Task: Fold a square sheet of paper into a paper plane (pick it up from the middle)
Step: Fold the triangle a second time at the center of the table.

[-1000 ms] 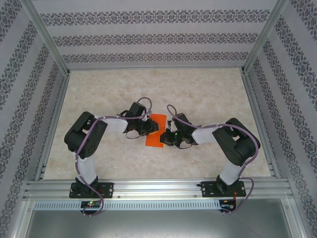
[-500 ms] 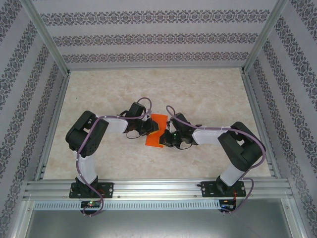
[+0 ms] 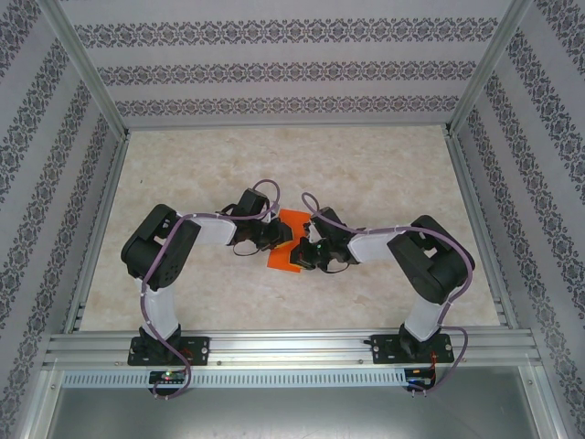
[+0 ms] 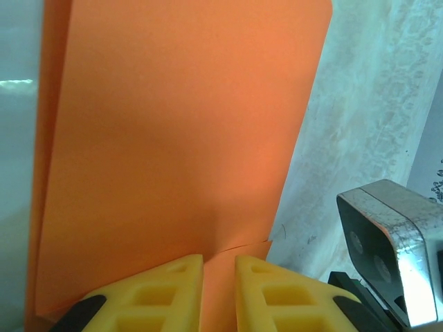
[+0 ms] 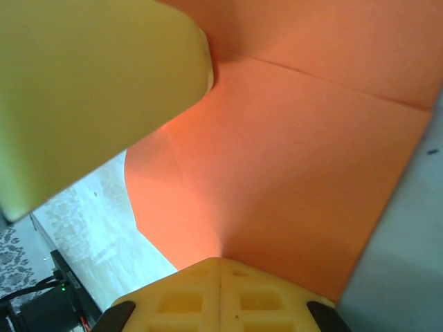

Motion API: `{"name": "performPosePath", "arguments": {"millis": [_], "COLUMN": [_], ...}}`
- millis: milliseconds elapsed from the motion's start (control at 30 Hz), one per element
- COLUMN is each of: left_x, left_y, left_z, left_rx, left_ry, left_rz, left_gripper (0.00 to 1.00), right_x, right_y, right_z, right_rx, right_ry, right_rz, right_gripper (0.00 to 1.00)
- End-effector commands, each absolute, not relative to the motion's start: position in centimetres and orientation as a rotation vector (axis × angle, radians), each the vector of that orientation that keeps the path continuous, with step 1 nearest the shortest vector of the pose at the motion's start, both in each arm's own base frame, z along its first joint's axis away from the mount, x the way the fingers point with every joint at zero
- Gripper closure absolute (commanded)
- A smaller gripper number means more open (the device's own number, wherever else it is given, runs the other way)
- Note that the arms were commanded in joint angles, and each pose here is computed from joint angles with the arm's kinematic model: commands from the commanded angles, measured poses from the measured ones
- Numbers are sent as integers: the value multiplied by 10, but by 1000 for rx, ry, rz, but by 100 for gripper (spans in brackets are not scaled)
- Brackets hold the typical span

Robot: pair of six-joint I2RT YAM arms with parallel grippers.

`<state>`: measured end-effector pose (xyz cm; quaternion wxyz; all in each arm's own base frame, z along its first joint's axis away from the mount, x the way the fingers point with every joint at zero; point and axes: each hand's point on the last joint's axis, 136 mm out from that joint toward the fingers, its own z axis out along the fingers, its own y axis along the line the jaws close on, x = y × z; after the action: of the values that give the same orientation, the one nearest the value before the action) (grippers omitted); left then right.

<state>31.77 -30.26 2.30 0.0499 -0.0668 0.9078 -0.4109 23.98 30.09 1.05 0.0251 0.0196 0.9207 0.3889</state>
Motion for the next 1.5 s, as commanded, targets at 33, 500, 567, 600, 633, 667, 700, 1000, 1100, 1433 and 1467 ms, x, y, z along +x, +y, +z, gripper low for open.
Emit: {"name": "performPosePath", "arguments": {"millis": [33,500,567,600,633,667,700,1000,1100,1433,1467], "left_x": [303,305,307,307,307,307,308,317,322,322,322], "left_y": [-283,-284,-285,-285,-285,-285,-286,-298,-301,-290,-290], "left_z": [-15,-9,-6,-5,-4,-2,0,47,66,66,65], "left_rx": [-262,-259,-253,-250,-249,-250,-247,-189,-161,-141,-142], "left_ry": [2881,2881,2875,2871,2871,2868,2865,2765,2728,2755,2758], "left_rz": [-1067,-1057,-1067,-1068,-1066,-1065,-1071,-1175,-1192,-1084,-1082], "left_gripper": [79,79,79,79,79,79,79,74,72,72,72], "right_x": [214,187,186,188,189,191,194,256,270,293,295], "right_y": [280,258,255,254,254,253,253,255,262,274,274], "right_z": [-19,-13,-8,-4,-1,4,9,52,53,37,35], "right_rx": [139,95,75,67,60,56,54,137,161,228,239], "right_ry": [2954,3009,3010,3004,2998,2989,2972,2734,2708,2710,2713], "right_rz": [1112,1037,1008,997,995,993,984,975,1002,1009,1006], "right_gripper": [94,93,93,93,93,93,92,74,70,66,66]}}
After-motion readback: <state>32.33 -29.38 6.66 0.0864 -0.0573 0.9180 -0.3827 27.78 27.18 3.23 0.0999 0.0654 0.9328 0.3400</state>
